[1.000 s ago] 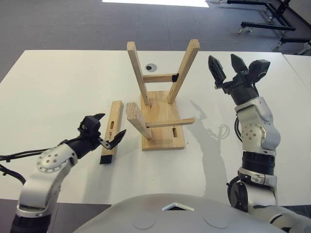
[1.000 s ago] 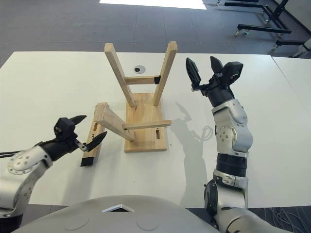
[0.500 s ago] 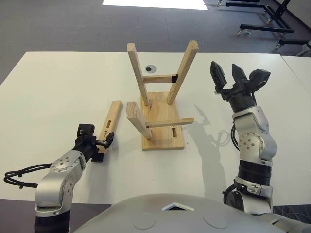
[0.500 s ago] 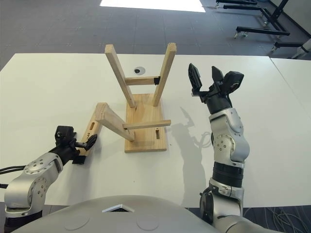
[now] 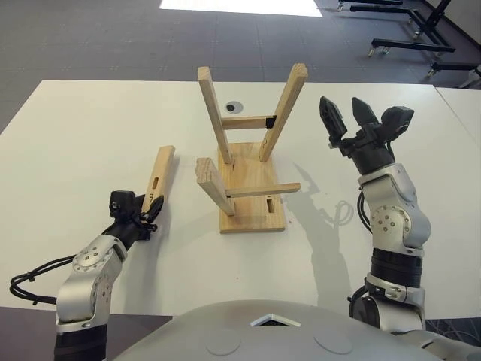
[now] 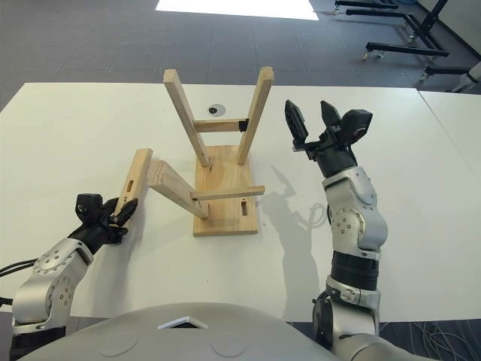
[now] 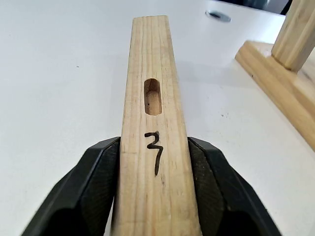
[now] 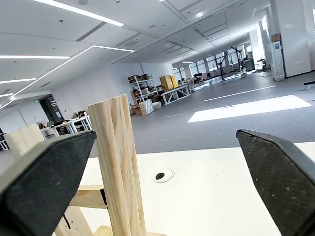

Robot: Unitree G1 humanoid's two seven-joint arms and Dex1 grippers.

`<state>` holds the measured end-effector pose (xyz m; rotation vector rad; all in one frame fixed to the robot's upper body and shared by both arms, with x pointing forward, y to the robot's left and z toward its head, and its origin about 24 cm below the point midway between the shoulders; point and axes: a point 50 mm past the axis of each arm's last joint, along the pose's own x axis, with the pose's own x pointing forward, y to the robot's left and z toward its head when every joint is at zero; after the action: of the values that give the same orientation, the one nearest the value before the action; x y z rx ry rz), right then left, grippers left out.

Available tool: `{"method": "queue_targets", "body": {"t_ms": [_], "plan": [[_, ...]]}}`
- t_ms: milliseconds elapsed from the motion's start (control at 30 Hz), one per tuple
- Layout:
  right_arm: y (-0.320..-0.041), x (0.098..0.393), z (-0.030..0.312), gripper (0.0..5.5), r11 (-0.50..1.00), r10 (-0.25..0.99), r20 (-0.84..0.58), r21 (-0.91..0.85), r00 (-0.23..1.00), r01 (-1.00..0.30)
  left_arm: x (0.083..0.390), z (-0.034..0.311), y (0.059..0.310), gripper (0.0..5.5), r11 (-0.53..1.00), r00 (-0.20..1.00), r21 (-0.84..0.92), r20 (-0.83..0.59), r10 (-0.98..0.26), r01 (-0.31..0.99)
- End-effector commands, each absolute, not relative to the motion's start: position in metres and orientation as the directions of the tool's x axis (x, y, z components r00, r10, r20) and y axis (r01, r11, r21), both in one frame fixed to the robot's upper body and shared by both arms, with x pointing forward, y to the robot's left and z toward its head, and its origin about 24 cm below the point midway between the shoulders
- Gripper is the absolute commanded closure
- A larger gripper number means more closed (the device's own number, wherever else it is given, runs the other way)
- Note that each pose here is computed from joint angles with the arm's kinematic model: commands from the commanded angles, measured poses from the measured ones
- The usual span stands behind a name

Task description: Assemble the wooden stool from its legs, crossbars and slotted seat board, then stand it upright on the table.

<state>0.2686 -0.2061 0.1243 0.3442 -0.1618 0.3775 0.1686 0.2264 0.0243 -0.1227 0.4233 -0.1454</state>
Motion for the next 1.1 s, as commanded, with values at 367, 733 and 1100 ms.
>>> {"method": "queue_targets", "body": {"t_ms": [367,733,1100], "plan": [[-0.218,0.285,0.219,0.26,0.786,0.427,0.306,0.339,0.851,-0.516,0.226,0.172,0.254,3.46,0.974,0.892,0.014,0.399,-0.213,0.226],[-0.137,0.260,0.252,0.26,0.206,0.735,0.612,0.208,0.291,-0.956,0.244,0.249,0.184,3.46,0.320,0.264,0.023,0.511,-0.818,0.947],[-0.101,0.264,0.252,0.26,-0.012,0.737,0.664,0.199,0.126,-0.980,0.255,0.224,0.153,3.46,0.066,0.129,-0.180,0.361,-0.924,0.981]]}}
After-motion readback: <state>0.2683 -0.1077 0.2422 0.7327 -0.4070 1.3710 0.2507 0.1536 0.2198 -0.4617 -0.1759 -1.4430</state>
